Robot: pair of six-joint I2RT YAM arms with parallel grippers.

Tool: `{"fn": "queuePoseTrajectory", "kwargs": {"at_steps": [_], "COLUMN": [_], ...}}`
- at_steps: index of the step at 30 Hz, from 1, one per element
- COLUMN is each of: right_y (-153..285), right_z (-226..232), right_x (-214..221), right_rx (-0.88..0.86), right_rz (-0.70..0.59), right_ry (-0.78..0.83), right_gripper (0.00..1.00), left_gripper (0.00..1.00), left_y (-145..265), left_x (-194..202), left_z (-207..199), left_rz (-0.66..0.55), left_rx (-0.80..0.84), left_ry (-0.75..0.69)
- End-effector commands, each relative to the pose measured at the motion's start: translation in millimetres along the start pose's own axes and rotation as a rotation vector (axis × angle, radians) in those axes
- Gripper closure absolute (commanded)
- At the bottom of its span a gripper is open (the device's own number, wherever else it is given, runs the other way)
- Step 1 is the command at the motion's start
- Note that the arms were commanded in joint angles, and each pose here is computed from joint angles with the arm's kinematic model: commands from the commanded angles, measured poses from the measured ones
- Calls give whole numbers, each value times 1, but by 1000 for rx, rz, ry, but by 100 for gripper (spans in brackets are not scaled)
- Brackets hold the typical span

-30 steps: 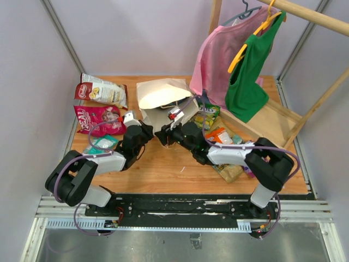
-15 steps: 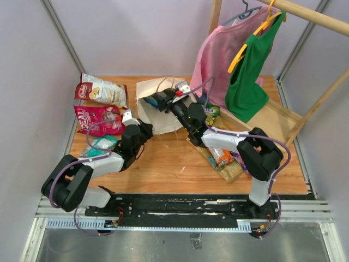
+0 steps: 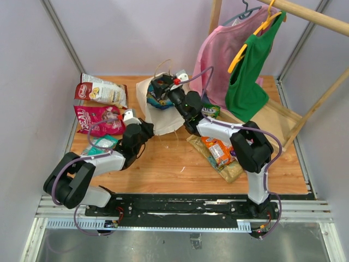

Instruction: Take the snacks out of the paper bag

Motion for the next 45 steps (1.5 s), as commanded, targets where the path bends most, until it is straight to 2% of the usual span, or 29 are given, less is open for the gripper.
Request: {"fn": "queuePoseTrajectory", "kwargs": {"at_steps": [1, 7, 12, 17, 26, 29, 34, 37, 45], "right_y": [13, 69, 93, 86, 79, 81, 71, 64, 58], "right_z": [1, 5, 13, 21, 14, 9, 4, -1, -18], "right_x": [-4, 17, 61, 112, 187, 205, 225, 233, 252], "right_rx": [-36, -33, -38, -62, -44, -39, -102, -131, -169], "right_rz": [-12, 59, 189, 406, 741, 780, 845, 862, 979], "right_ry": [-17, -62, -55, -12, 94, 105, 164, 214, 289], "right_gripper": [39, 41, 41, 30, 30, 30, 16, 12, 14], "left_gripper": [93, 91, 91, 91, 91, 92, 92, 92, 92], "left_y": [-1, -5, -8, -9, -8, -9, -8, -9, -10], "left_x": [-5, -19, -20, -15, 15, 22, 24, 22, 22], "left_z": [-12, -35, -43, -40, -6, -3, 0, -1, -3], "left_rz": [3, 2, 10, 22, 60, 76, 80, 73, 79], "left_rx": [15, 53, 75, 70, 19, 20, 15, 14, 16], "left_ry": [-19, -21, -14, -23, -18, -13, -17, -17, -23]}}
Point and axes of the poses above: each gripper's point midway between its finger pads, its own y axis back along the fingers, its own z axis along the line the jaws close on, x = y × z, the point moved 1 cm from there along y, back along the fingers, and after that the axes turned 8 degrees about y, right-handed, at the moved point
